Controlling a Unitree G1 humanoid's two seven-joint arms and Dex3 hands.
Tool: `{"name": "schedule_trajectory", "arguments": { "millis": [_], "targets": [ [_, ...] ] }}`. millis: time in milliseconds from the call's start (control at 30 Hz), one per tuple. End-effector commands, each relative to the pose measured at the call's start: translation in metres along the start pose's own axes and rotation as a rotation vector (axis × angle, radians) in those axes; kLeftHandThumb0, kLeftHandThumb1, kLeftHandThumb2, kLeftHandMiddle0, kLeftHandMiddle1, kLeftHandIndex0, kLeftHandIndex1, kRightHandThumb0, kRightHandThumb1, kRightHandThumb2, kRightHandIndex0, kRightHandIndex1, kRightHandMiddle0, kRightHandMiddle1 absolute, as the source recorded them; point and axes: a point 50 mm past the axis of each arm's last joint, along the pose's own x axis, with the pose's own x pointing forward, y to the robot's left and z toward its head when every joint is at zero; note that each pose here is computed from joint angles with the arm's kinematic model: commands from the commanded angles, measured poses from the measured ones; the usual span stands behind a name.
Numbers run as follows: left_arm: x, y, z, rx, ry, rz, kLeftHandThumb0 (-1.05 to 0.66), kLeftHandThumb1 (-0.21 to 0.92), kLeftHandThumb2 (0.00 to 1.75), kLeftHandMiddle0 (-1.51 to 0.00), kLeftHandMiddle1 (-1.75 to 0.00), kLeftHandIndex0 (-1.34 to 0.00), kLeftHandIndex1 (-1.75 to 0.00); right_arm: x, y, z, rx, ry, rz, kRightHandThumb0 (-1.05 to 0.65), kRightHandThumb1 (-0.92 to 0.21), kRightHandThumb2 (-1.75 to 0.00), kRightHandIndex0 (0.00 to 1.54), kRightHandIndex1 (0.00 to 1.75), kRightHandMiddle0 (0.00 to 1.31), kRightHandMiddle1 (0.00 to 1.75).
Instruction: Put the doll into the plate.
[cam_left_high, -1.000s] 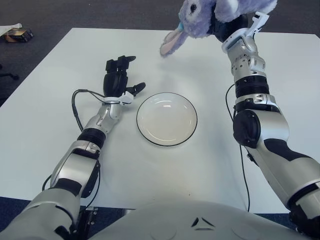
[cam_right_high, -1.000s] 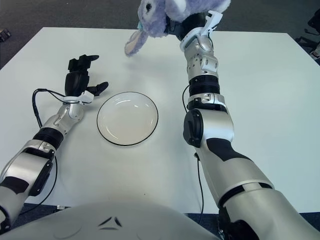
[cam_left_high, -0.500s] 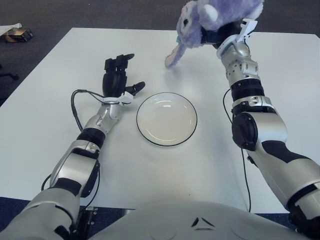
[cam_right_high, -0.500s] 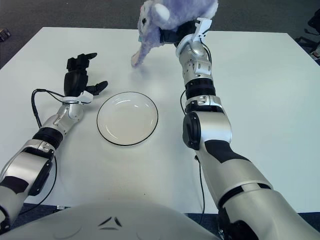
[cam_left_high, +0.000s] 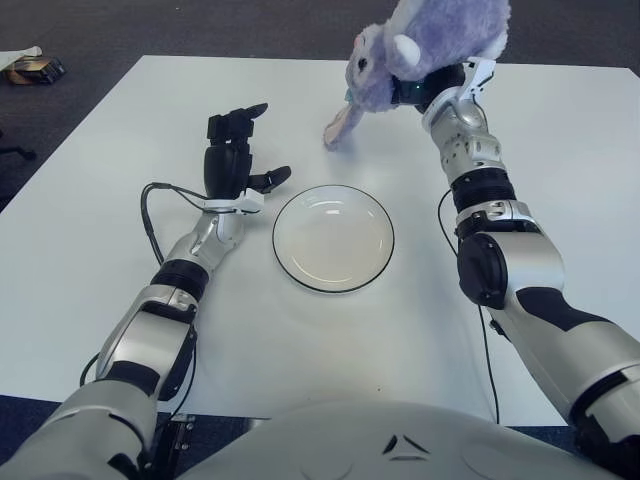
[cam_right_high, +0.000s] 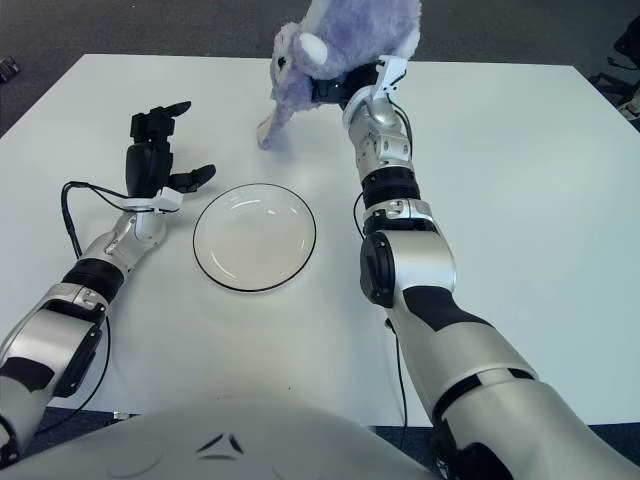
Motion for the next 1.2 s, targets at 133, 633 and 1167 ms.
{"name": "schedule_trajectory", "arguments": {
  "millis": [133, 633, 1167],
  "targets": [
    [-0.015, -0.007, 0.008, -0.021, 0.056, -0.021, -0.66, 0.62, 0.71, -0.02, -0.94, 0.0, -0.81, -0.004, 0.007, -0.015, 0.033, 0.048, 0.002, 0.0, -0.07, -1.53, 0.9, 1.5, 0.58, 1.75],
    [0.017, -0.002, 0.051, -0.126, 0.07, -0.081, -0.96, 0.82, 0.31, -0.02, -0.74, 0.0, -0.58, -0.011, 0.013, -0.035, 0.031, 0.106, 0.038, 0.0, -0.08, -1.53, 0.86, 1.57, 0.56, 1.75],
    [0.035, -0.007, 0.059, -0.056, 0.129, -0.328, -1.05, 0.9, 0.14, 0.0, -0.33, 0.0, -0.01, -0.015, 0.015, -0.039, 0.027, 0.119, 0.052, 0.0, -0.09, -1.54, 0.84, 1.61, 0.55, 1.75]
  ]
}}
